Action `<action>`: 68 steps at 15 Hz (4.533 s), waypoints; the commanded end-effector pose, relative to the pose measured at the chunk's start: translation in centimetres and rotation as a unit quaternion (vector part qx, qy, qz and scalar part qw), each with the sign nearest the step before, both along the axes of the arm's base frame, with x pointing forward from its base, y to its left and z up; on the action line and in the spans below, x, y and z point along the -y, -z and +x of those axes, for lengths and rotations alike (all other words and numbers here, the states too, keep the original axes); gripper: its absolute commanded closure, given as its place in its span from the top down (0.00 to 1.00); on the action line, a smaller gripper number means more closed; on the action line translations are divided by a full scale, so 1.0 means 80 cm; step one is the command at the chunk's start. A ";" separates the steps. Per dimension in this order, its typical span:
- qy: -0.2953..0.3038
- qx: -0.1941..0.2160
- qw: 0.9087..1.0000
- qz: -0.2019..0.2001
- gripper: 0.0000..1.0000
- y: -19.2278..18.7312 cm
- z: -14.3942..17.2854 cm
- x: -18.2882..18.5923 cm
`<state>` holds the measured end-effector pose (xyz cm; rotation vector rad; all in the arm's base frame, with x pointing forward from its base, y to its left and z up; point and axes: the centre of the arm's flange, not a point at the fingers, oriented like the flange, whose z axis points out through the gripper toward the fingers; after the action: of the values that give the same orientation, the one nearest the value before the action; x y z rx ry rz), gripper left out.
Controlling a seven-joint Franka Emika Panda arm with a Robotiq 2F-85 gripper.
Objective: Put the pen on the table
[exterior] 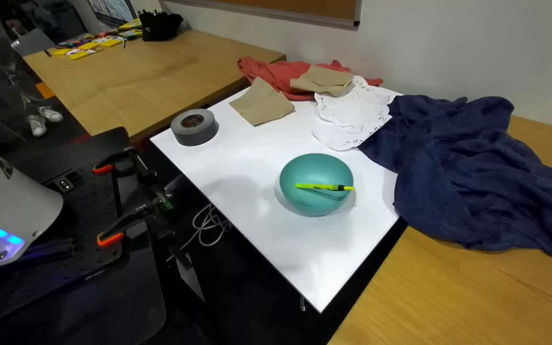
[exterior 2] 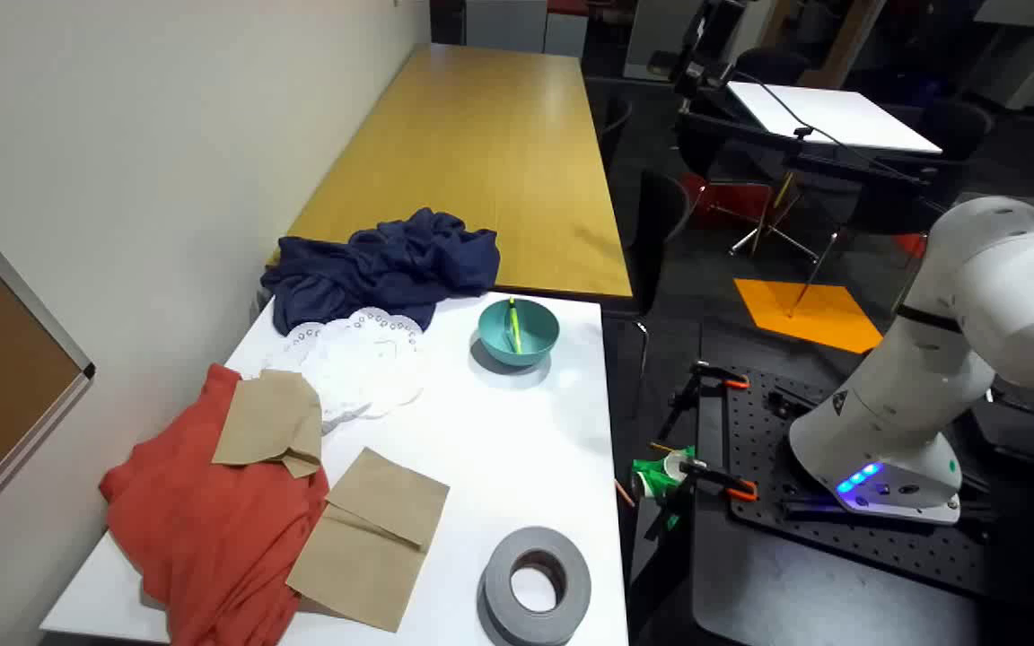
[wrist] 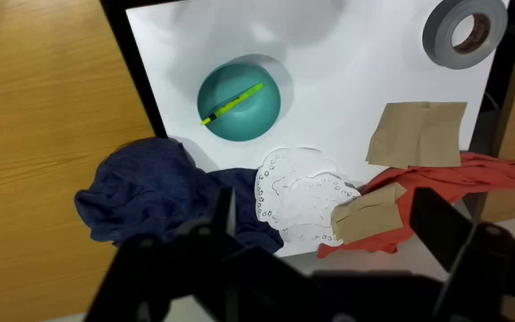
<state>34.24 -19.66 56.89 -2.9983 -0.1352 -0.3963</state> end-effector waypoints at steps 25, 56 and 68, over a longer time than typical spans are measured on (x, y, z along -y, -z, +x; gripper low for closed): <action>0.239 -0.087 0.966 0.043 1.00 0.261 0.165 -0.037; 0.459 -0.148 0.876 0.023 1.00 0.619 0.278 0.014; 0.468 -0.135 0.873 0.025 0.05 0.614 0.294 0.027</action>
<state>56.94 -21.37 7.01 -2.8162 1.3173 -0.0458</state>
